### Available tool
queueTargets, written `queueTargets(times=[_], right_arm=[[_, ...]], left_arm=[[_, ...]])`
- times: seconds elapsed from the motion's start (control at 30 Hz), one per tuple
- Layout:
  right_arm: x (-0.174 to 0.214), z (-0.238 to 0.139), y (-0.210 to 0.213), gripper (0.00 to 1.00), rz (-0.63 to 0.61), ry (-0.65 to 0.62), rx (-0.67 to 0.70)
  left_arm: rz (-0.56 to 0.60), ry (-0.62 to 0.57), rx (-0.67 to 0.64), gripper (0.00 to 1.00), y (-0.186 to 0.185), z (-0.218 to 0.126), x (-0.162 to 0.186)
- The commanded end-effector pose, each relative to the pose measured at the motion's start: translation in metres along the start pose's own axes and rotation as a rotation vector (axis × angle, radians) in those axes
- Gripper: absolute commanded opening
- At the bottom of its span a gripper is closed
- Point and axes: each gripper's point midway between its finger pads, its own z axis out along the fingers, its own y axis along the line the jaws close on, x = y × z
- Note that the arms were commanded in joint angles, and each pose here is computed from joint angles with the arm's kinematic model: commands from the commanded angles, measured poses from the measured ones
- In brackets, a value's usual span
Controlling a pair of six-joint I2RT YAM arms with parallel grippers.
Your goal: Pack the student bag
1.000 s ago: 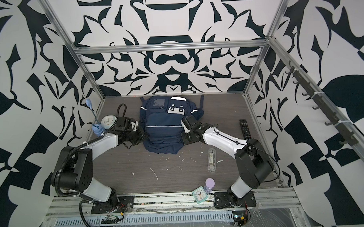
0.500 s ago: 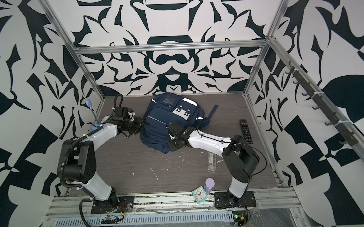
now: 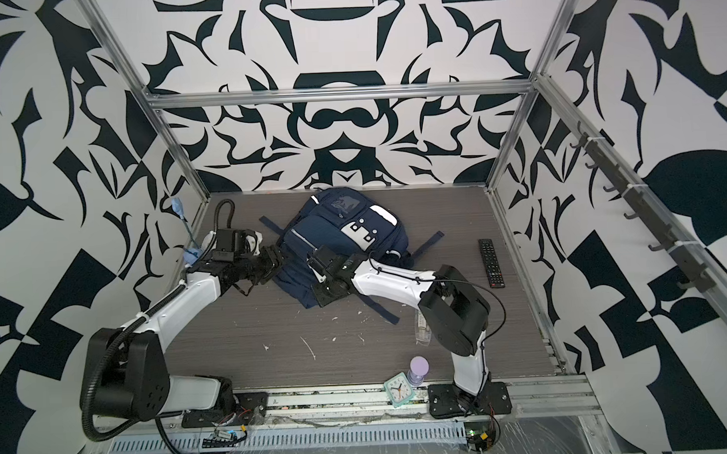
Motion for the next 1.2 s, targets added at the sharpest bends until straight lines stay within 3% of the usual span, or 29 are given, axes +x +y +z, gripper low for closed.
queueTargets(times=[0.0, 0.27, 0.5, 0.63, 0.97, 1.17], right_arm=[[-0.022, -0.015, 0.024, 0.00, -0.028, -0.061, -0.063], [-0.018, -0.019, 0.030, 0.00, -0.040, -0.058, -0.069], [-0.012, -0.025, 0.022, 0.00, -0.046, -0.055, -0.044], [-0.002, -0.030, -0.005, 0.00, -0.011, -0.028, 0.010], [0.015, -0.063, -0.155, 0.00, 0.331, -0.054, 0.165], [-0.003, -0.072, -0.201, 0.00, 0.387, -0.093, 0.264]], left_arm=[[-0.031, 0.036, 0.008, 0.63, 0.003, 0.013, 0.011], [-0.035, 0.072, 0.020, 0.56, -0.003, 0.041, 0.008], [-0.026, 0.084, 0.017, 0.17, -0.002, 0.049, 0.005], [-0.010, 0.073, 0.001, 0.03, 0.000, 0.044, 0.001], [-0.025, 0.053, -0.008, 0.00, 0.012, 0.030, -0.007], [-0.030, 0.054, -0.011, 0.00, 0.016, 0.029, -0.003]])
